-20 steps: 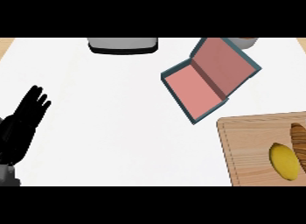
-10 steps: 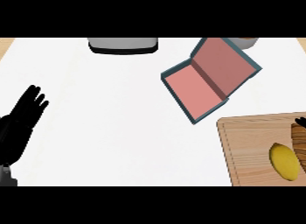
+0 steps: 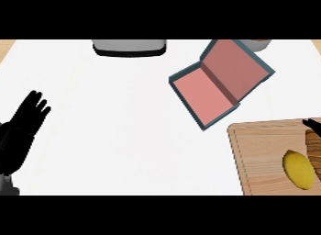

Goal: Pick the lemon from the cutting board and place it in the cardboard box

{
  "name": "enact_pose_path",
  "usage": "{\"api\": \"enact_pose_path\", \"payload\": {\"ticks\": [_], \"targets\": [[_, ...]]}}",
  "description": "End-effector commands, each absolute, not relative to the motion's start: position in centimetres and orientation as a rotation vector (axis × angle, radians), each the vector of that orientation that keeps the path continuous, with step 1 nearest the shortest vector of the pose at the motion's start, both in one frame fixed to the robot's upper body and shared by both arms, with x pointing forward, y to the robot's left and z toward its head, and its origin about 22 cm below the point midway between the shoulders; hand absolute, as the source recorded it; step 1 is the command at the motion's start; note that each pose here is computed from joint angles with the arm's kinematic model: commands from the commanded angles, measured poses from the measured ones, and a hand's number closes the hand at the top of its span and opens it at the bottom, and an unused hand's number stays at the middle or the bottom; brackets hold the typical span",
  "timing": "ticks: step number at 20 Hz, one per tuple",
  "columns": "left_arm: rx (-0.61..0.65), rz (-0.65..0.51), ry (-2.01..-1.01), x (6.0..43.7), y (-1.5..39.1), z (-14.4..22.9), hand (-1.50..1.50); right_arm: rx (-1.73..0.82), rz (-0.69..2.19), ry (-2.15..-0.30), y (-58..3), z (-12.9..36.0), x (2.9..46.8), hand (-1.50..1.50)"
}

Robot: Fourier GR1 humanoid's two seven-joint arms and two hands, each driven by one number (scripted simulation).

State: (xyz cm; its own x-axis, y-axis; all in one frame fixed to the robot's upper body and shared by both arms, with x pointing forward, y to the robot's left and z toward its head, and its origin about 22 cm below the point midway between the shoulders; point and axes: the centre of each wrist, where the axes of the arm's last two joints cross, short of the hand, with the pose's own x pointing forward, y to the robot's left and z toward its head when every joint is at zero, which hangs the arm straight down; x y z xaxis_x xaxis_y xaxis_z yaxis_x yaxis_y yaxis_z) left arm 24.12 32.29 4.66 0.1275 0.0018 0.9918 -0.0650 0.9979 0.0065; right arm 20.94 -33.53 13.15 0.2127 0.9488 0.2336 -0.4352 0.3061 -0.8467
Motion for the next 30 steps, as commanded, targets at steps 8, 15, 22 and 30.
{"api": "enact_pose_path", "payload": {"ticks": [8,15,22,30], "targets": [[0.066,0.039,-1.44,24.7,32.4,4.4,0.0,-0.752,1.121,-0.821,-31.8,9.9,20.2,-1.5],[0.061,0.056,-1.458,25.2,31.9,5.3,0.0,-0.72,1.14,-0.778,-31.1,9.9,21.7,-1.5],[0.037,0.044,-1.446,23.8,31.5,5.4,0.0,-0.718,1.14,-0.733,-32.4,7.7,21.1,-1.5],[0.06,0.049,-1.433,23.0,33.0,5.7,0.0,-0.734,1.142,-0.74,-32.8,7.6,21.5,-1.5]]}}
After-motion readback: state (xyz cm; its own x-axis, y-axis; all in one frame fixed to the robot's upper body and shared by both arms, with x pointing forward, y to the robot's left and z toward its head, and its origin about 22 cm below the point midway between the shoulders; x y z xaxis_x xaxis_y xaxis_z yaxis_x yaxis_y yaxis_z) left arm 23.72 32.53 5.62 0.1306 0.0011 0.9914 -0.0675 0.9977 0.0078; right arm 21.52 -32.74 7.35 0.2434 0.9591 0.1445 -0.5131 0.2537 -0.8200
